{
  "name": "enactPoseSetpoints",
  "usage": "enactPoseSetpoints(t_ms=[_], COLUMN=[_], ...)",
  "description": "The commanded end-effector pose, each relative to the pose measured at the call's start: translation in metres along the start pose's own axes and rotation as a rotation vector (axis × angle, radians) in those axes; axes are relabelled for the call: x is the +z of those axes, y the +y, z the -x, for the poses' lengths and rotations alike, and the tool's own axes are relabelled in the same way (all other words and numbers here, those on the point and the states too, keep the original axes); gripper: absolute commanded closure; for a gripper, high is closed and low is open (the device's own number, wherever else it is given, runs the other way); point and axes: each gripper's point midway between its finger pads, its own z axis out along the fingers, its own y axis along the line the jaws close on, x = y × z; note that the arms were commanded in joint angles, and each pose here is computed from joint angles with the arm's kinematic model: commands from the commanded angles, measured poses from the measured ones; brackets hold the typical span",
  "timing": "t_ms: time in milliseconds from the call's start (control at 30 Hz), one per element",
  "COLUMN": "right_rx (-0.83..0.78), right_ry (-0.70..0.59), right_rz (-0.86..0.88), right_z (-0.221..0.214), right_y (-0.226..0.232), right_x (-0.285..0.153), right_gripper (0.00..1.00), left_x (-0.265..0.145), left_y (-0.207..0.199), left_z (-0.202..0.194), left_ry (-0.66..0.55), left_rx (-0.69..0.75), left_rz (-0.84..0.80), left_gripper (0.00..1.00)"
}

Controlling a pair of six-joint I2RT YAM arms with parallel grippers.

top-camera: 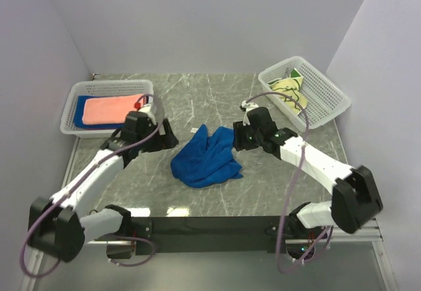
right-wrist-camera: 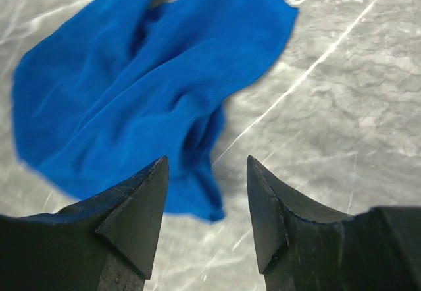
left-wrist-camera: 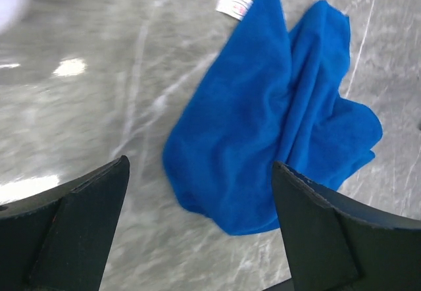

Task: Fold and stack the towels
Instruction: Move the towel to the center of the board

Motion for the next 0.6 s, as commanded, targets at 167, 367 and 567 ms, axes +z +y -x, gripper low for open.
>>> enactPoseSetpoints(t_ms=[167, 367, 567], right_rx=[0.076, 0.059, 0.05], right_ry=[-0.015, 0.005, 0.023], right_rz=[-0.014, -0.122, -0.213], right_z=[0.027, 0.033, 0.038], right_y=[-0.01, -0.035, -0.052], right_x=[0.057, 0.084, 0.11], right_gripper=[0.39, 0.39, 0.43], left_x=[0.071, 0.124, 0.158], left_y=[-0.049, -0.064, -0.077], left_z=[0.018, 0.025, 0.039], left_ry=[0.034, 0.061, 0.037], left_rx=[0.044, 0.07, 0.096], left_rz=[0.046, 0.133, 0.188], left_gripper=[0.08, 0.16, 0.23])
